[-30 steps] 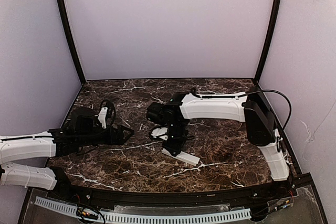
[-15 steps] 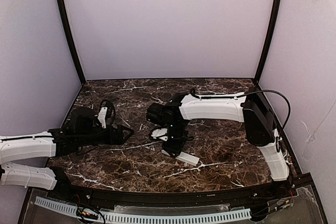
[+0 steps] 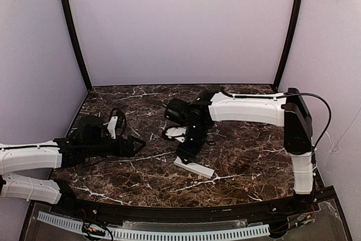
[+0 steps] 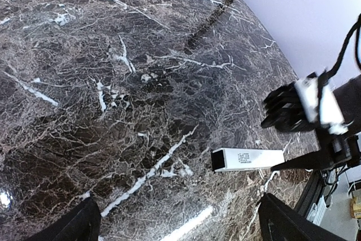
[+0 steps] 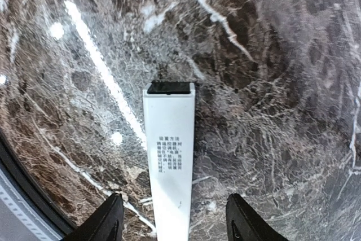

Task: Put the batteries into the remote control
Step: Load the battery cover onto the remote control without the battery cover, then press the battery cover onto the remote control.

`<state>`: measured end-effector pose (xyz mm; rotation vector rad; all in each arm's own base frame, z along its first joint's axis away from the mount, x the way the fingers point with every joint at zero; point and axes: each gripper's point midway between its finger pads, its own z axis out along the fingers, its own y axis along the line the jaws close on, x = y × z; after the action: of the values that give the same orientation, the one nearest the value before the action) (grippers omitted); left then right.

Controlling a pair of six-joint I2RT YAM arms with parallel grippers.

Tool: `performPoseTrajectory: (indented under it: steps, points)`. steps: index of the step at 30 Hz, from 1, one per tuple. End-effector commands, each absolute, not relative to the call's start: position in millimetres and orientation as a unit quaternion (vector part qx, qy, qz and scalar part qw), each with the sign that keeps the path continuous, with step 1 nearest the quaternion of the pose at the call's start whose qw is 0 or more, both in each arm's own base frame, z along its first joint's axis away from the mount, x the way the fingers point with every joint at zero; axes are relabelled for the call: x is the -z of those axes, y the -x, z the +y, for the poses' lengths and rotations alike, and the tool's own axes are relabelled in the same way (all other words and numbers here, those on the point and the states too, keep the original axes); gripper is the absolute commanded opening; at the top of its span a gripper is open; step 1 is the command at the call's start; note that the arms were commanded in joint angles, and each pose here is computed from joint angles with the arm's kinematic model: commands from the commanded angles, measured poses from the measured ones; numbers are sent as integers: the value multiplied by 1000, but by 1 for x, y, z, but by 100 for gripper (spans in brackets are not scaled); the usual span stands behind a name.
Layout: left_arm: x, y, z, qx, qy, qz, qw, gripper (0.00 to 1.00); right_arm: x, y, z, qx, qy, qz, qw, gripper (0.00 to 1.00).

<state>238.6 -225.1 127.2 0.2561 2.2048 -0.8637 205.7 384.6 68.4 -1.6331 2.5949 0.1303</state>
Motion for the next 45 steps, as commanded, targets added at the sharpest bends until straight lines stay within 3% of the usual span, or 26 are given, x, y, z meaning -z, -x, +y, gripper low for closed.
performPoseTrajectory:
  steps: [1,6,13,22,32,45]
  points:
    - [-126,-239,-234,345,-121,858,360,99,-115,-219,392,-104,498,854,109,64]
    - [-120,-239,-252,351,-159,861,331,98,-133,-220,372,-175,435,874,129,63]
    - [-113,-236,-305,295,-273,867,294,98,-123,-216,323,-239,338,903,120,54]
    - [-95,-238,-347,285,-308,874,245,99,-94,-195,300,-282,287,911,92,41]
    - [-68,-229,-361,295,-313,881,198,82,-82,-174,304,-355,237,902,62,34]
    - [-56,-229,-370,307,-314,879,184,78,-69,-167,300,-369,205,905,47,30]
